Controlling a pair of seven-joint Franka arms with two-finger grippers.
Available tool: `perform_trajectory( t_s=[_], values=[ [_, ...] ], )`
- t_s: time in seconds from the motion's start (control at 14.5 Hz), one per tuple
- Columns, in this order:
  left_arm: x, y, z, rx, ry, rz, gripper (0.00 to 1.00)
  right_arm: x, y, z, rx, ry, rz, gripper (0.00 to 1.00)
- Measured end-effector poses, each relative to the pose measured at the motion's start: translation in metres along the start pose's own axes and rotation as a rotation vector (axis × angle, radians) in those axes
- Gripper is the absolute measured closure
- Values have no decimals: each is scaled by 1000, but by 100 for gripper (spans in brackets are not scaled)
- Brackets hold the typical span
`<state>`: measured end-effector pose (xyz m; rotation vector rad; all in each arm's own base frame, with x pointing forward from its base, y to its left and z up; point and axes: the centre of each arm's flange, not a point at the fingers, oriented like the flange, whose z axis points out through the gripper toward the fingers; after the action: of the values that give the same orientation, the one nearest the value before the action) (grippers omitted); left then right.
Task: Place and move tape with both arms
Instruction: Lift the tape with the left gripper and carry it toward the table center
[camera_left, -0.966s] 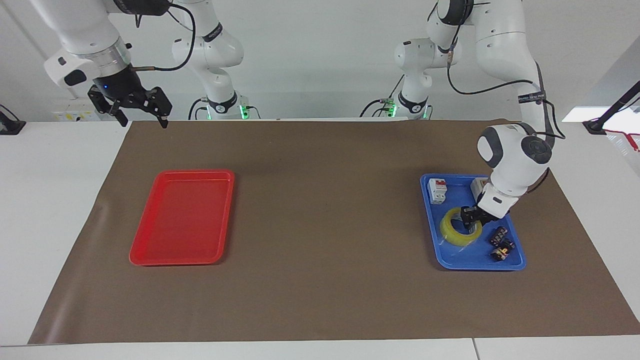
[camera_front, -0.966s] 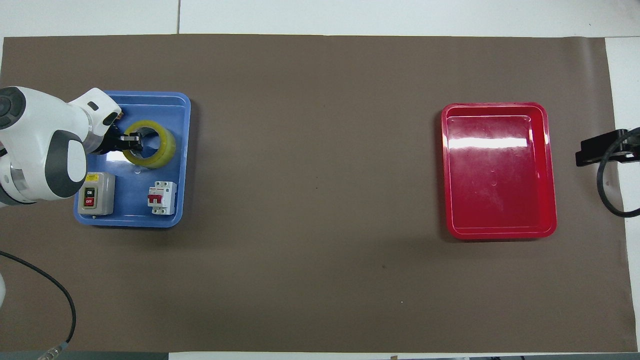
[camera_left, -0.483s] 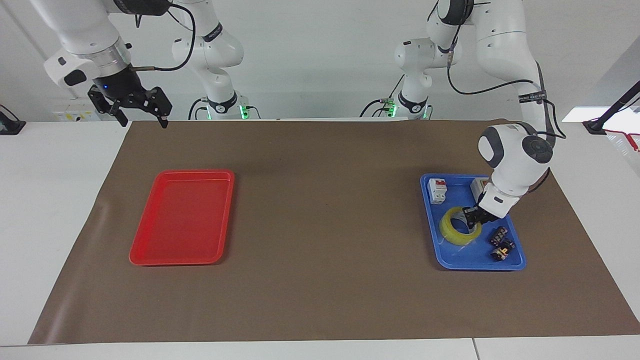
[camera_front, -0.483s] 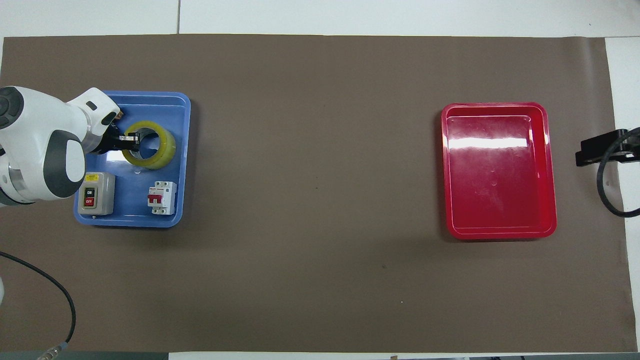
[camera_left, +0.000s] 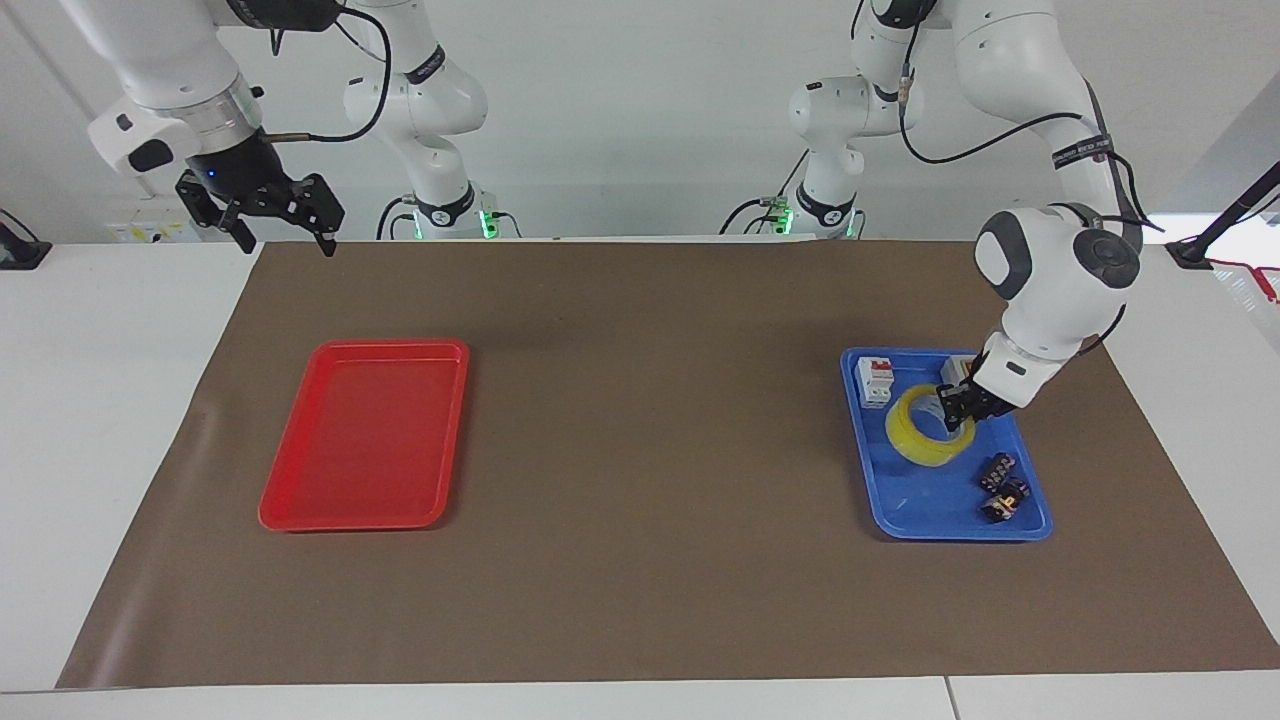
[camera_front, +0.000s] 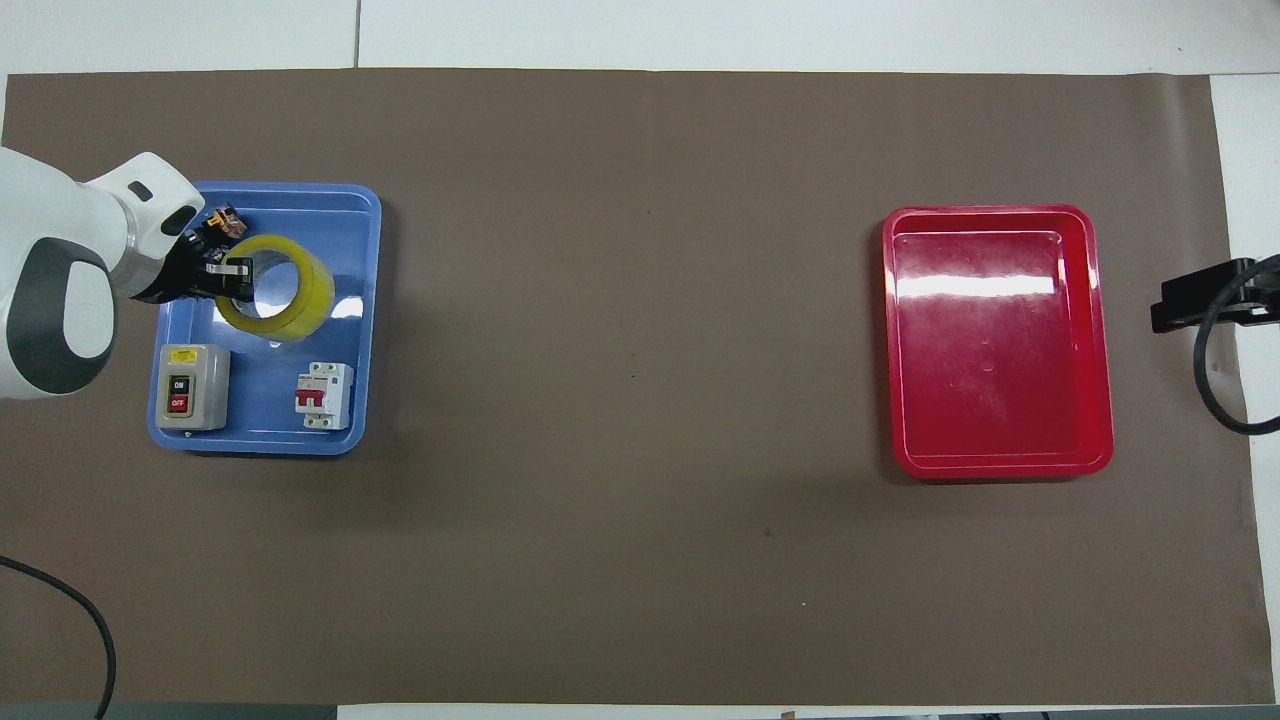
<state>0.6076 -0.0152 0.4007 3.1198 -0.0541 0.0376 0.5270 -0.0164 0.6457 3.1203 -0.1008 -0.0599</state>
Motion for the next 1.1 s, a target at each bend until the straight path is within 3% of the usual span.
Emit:
perform_trajectory(
  t_s=[0.28,0.55,0.76,1.1],
  values=[
    [-11,68,-19,-2,-14,-24,79,0,0,0,0,0,0,0],
    [-37,179,-12,1,-32,-84,79,0,0,0,0,0,0,0],
    [-67,262,-8,44,-2,-144,79,0,0,0,0,0,0,0],
    [-97,351,23,16,41,-257,79,0,0,0,0,0,0,0]
  ],
)
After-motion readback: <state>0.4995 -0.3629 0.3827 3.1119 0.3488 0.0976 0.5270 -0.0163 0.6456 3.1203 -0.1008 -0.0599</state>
